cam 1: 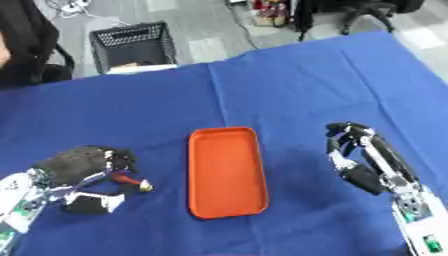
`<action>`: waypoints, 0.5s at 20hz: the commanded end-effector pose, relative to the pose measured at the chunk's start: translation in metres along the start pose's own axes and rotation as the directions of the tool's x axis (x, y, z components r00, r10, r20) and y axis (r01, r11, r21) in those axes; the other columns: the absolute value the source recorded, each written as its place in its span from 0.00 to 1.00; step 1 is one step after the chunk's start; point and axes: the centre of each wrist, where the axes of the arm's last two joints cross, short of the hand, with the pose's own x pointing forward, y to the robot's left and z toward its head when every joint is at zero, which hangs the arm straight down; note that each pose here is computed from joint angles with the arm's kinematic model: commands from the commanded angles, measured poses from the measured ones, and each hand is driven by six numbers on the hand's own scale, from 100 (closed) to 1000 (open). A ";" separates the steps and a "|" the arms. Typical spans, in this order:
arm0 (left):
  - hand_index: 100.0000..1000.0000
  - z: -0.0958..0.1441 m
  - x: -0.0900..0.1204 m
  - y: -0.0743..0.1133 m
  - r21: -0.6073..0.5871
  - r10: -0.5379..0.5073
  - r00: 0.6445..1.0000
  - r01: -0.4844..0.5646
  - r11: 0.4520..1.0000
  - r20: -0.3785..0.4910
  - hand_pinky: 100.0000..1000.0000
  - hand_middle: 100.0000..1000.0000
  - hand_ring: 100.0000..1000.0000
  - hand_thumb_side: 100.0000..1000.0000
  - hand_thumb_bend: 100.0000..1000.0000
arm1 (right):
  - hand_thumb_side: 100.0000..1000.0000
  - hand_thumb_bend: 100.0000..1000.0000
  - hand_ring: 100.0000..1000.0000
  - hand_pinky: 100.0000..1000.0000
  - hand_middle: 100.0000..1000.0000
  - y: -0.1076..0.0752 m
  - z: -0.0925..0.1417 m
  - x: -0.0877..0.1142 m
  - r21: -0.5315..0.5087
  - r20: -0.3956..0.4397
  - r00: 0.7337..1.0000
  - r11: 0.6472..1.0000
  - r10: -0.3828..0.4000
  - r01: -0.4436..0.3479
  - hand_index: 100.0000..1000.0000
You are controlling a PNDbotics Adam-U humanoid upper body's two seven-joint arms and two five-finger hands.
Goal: Pick up objects on the table and place them in the box.
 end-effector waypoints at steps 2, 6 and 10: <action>0.76 0.001 -0.001 0.007 0.011 -0.041 0.999 0.042 0.999 -0.004 0.70 0.80 0.79 0.42 0.10 | 0.65 0.00 0.55 0.43 0.66 -0.006 0.000 0.001 -0.002 0.009 1.000 1.000 0.016 -0.016 0.83; 0.75 0.000 0.002 0.006 0.015 -0.079 0.997 0.079 0.997 -0.007 0.69 0.79 0.79 0.37 0.13 | 0.65 0.00 0.55 0.43 0.66 -0.006 0.000 0.001 -0.002 0.010 1.000 1.000 0.016 -0.016 0.83; 0.75 -0.001 0.004 0.002 0.012 -0.103 0.995 0.103 0.995 -0.009 0.69 0.79 0.79 0.36 0.14 | 0.65 0.00 0.55 0.43 0.66 -0.006 0.000 0.001 -0.002 0.010 1.000 1.000 0.016 -0.016 0.83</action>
